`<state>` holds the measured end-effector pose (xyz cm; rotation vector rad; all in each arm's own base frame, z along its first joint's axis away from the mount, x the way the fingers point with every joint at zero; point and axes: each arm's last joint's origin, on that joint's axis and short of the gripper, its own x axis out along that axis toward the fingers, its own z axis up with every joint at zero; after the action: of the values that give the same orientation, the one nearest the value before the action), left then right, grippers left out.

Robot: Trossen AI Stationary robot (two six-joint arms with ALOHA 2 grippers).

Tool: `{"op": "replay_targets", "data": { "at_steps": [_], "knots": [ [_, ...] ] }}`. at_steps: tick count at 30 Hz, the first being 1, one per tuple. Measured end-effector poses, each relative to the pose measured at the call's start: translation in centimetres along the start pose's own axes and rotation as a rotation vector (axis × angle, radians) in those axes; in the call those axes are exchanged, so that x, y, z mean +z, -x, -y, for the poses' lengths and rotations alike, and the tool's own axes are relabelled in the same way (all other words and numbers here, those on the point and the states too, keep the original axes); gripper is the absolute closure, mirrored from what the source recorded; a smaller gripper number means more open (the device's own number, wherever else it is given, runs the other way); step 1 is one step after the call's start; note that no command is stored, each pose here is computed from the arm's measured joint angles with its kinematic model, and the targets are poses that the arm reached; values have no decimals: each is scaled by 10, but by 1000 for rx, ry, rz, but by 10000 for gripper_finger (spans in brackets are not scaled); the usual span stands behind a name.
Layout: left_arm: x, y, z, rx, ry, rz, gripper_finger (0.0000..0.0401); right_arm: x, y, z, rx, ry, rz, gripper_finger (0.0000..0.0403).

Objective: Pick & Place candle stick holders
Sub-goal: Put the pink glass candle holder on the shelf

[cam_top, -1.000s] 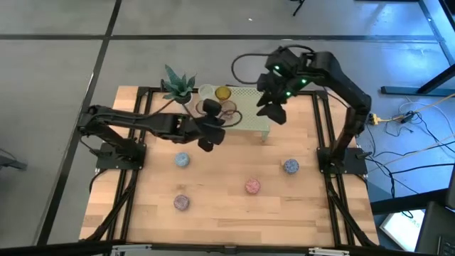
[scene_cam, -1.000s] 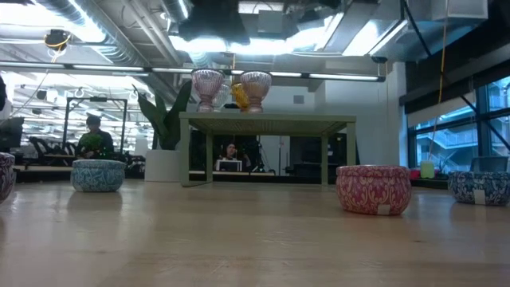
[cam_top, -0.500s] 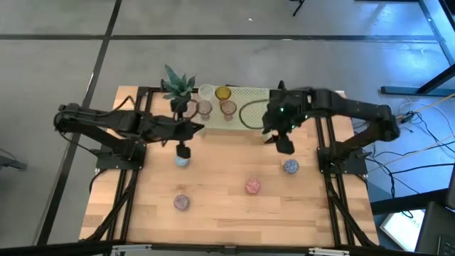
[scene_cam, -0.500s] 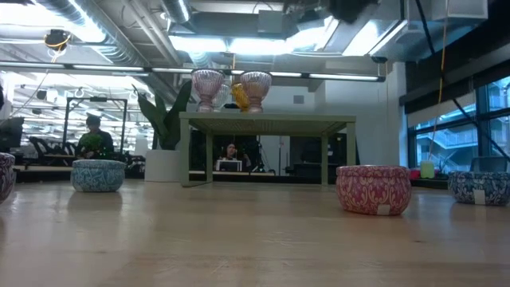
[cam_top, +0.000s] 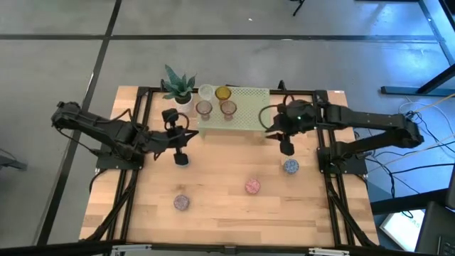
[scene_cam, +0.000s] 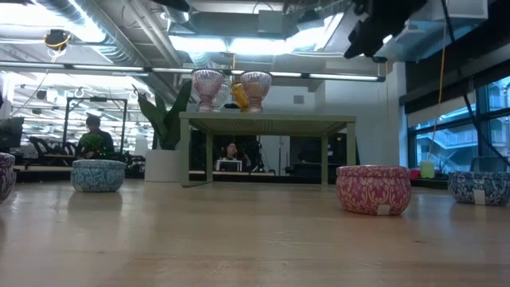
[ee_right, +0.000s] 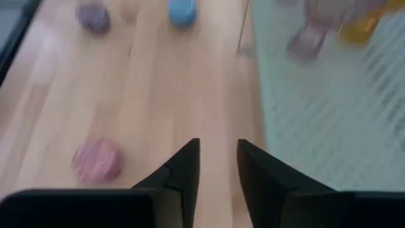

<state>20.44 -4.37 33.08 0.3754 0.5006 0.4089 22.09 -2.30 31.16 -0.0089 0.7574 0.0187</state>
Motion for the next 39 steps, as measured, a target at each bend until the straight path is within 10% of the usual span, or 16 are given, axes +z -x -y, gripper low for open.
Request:
{"op": "replay_targets", "data": {
  "at_steps": [8,16,39],
  "knots": [
    [-29,-14,31,-46,81,67,398,-51,-47,8,-24,-42,304,388],
    [-34,-16,35,-27,87,92,398,-51,-55,28,-427,-135,480,389],
    [-33,-16,35,-31,56,93,397,-14,-153,63,-312,-161,384,398]
  ]
}}
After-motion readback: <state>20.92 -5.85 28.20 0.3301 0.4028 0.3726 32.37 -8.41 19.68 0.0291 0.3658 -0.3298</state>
